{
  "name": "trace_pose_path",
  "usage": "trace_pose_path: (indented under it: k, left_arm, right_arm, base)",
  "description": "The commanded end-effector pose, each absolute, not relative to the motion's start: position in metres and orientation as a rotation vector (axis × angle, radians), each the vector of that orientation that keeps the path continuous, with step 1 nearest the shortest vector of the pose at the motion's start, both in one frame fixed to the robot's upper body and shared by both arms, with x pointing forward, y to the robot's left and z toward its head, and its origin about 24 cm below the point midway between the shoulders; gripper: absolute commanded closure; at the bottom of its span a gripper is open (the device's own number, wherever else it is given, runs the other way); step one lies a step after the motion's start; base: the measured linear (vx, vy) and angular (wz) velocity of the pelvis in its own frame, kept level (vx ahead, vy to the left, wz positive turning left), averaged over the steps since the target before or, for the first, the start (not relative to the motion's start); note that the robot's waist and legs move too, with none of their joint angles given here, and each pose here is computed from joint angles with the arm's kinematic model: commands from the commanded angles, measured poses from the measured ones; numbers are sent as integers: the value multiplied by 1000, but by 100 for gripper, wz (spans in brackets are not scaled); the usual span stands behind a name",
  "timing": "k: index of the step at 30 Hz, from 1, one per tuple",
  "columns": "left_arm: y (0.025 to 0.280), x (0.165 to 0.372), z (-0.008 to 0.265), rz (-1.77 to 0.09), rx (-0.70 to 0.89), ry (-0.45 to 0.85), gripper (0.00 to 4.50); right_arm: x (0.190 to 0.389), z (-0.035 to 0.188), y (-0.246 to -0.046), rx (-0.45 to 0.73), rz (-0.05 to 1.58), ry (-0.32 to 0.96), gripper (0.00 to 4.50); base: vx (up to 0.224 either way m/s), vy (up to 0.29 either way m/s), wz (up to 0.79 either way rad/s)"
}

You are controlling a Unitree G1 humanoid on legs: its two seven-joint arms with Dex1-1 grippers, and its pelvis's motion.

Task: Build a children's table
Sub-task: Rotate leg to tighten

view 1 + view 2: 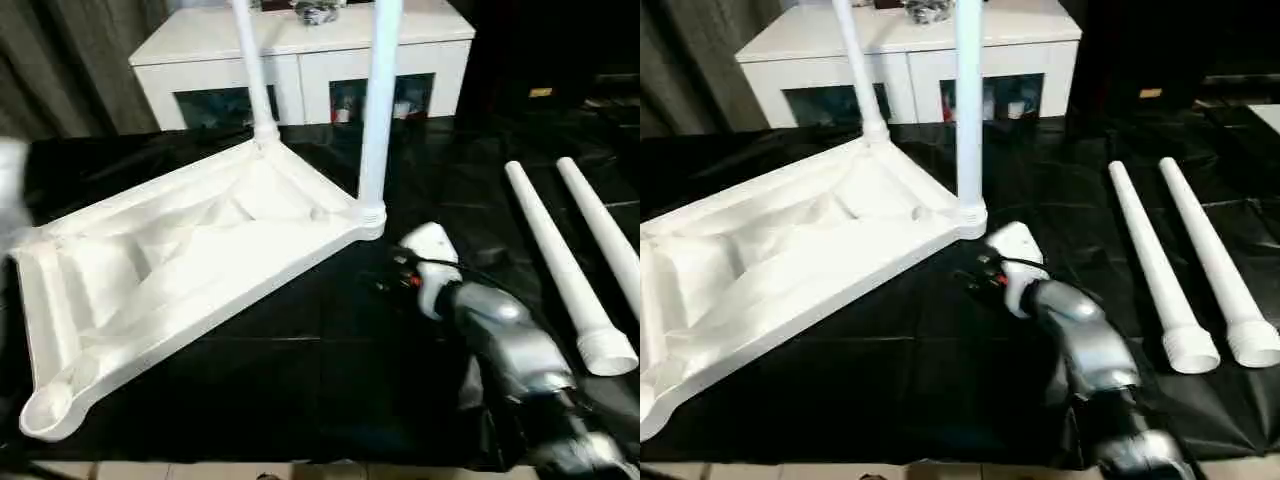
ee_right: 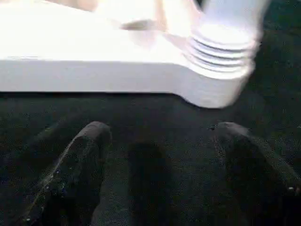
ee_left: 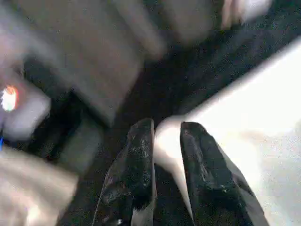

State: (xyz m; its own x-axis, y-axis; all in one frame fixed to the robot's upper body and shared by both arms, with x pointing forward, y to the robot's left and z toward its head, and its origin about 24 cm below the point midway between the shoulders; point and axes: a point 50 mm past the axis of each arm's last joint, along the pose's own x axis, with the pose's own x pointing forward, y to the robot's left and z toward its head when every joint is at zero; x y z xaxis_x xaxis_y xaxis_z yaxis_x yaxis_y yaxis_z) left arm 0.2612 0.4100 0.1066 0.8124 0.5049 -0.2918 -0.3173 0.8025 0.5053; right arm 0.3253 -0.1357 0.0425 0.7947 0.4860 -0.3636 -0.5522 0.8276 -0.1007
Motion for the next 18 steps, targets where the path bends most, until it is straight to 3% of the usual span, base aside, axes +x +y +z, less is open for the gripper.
trace_pose_path:
  k: [1, 5, 9, 14, 18]
  left_arm:
    - [415, 255, 100, 469, 448, 492, 343]
    - [415, 249, 87, 448, 436, 562, 343]
    - [392, 239, 59, 167, 372, 756, 343]
    - [382, 236, 56, 68, 366, 806, 343]
    - [362, 227, 49, -122, 363, 888, 343]
  right_arm:
    - [329, 45, -131, -215, 550, 313, 75]
    - [330, 46, -126, -209, 560, 307, 75]
    - [330, 49, -120, -209, 593, 286, 75]
    - [330, 47, -120, -219, 601, 284, 75]
    - [325, 46, -122, -228, 657, 286, 75]
  base:
    - [0, 0, 0]
    - [0, 0, 0]
    - [0, 0, 0]
    - [0, 0, 0]
    - [0, 0, 0]
